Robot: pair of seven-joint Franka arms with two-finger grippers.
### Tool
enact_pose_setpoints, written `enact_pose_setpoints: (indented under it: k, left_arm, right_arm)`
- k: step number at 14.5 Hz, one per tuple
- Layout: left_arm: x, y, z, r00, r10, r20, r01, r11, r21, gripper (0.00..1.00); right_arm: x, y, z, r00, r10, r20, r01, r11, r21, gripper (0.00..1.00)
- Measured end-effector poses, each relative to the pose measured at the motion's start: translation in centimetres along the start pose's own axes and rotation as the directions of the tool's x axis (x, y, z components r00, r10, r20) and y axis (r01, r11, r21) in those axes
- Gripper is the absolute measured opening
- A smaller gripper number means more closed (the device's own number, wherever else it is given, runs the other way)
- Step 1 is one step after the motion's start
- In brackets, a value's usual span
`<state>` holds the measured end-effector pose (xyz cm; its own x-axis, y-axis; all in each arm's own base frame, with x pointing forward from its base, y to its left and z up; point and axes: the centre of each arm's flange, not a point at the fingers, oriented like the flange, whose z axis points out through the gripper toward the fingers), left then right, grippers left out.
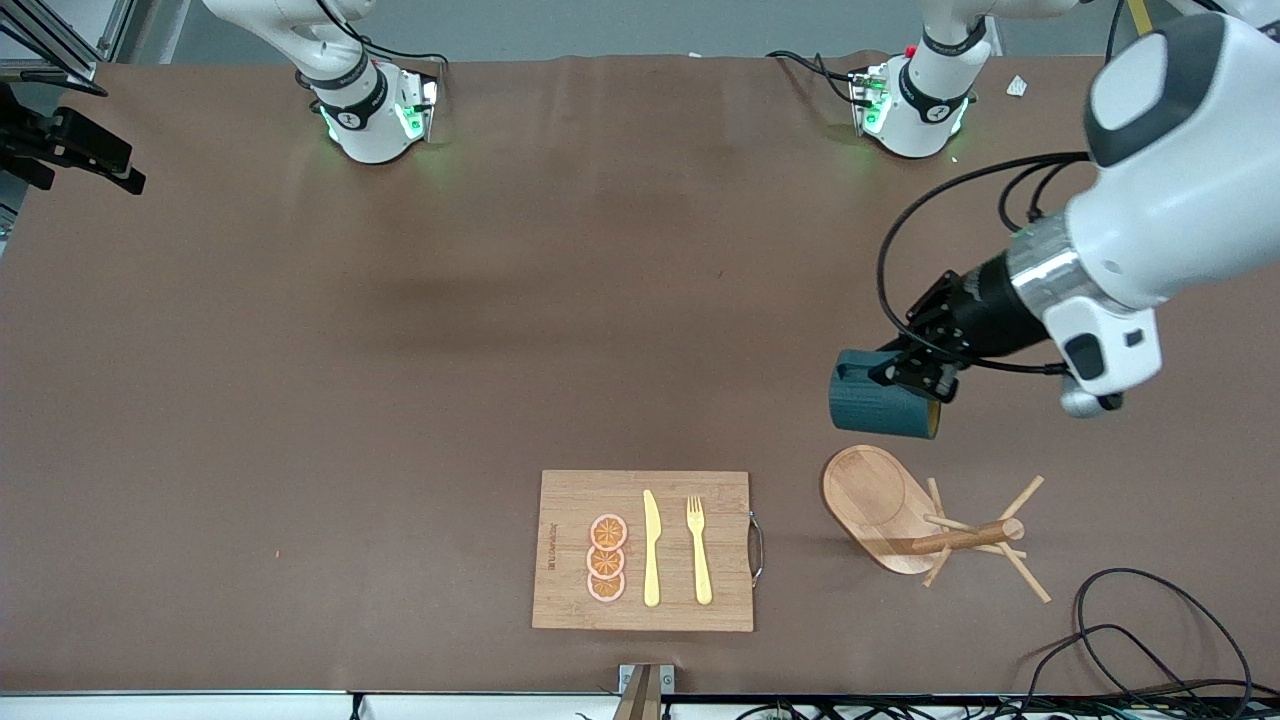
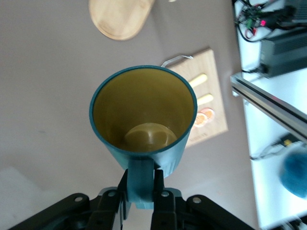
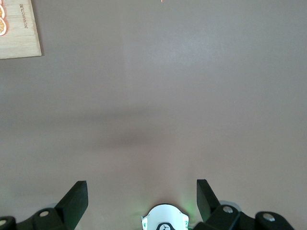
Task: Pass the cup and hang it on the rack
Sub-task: 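Lift the mug with the left gripper and carry it toward the rack, then lower the mug onto a rack peg with the left gripper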
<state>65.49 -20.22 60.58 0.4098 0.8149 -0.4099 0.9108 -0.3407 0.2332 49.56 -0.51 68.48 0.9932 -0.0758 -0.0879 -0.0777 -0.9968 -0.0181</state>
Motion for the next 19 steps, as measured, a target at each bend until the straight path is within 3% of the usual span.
enact_pose_setpoints:
  k: [4,6,12,19]
  left_arm:
    - [8.6,0.0,-0.1,0.98,-0.029,0.194,0.045,0.996,-0.075,0.21]
    - [12.0,0.2,1.3,0.965,-0.059,0.255,0.087,0.991,-0.102,0.21]
    - [14.9,1.4,5.5,0.928,-0.11,0.356,0.17,0.975,-0.142,0.21]
    - [17.9,1.1,9.7,0.921,-0.121,0.369,0.174,0.978,-0.115,0.21]
  right_arm:
    - [0.0,-0.3,0.0,1.0,-0.006,0.0,0.006,1.0,-0.001,1.0]
    - [0.0,-0.5,0.0,1.0,-0.009,0.001,0.009,1.0,-0.001,1.0]
    - [-0.1,-0.9,0.1,1.0,-0.018,0.003,0.018,1.0,-0.002,1.0]
    - [0.0,-0.9,0.2,1.0,-0.018,0.005,0.018,1.0,-0.002,1.0]
